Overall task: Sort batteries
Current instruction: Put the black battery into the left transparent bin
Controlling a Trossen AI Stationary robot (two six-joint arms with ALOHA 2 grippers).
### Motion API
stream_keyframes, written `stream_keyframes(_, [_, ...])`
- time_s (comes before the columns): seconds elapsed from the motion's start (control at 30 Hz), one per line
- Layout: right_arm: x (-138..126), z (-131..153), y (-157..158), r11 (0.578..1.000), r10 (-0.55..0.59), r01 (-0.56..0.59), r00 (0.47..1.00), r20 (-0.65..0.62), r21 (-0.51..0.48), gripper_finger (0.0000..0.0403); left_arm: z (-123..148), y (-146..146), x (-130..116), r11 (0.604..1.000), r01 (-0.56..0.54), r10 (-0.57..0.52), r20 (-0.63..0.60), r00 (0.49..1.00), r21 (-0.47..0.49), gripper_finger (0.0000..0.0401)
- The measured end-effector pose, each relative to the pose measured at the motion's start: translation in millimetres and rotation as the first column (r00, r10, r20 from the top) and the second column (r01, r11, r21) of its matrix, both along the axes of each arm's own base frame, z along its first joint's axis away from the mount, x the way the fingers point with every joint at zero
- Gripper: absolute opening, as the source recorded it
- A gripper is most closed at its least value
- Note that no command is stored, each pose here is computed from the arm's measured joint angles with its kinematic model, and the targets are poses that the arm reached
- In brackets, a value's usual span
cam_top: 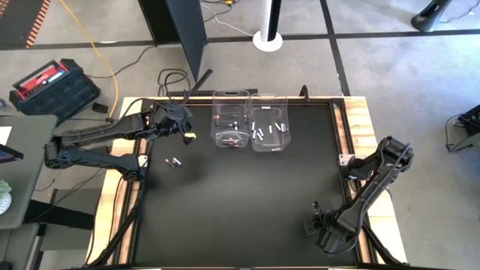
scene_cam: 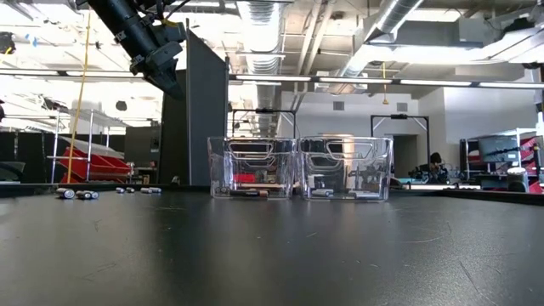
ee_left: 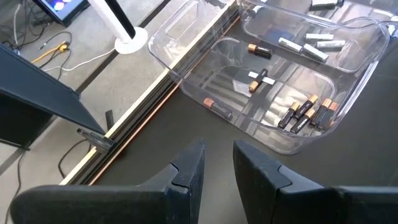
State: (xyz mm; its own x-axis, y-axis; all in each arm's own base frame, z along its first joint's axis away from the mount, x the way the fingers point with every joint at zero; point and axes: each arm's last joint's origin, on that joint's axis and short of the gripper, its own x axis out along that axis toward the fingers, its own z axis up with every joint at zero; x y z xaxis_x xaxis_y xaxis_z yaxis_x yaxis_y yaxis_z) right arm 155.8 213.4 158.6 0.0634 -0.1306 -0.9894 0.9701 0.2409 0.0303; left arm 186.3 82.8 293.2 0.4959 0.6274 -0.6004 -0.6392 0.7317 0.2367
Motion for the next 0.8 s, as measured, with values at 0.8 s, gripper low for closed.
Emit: stream_keyframes(0.8, [24.4,-28.7,-3.9,1.0,-0.023,0.024,0.997,-0.076,0.011,0.0082,0.0,0.0,0.0,1.0,0.019,-0.019,-0.019,1.0,0.016,0.0082])
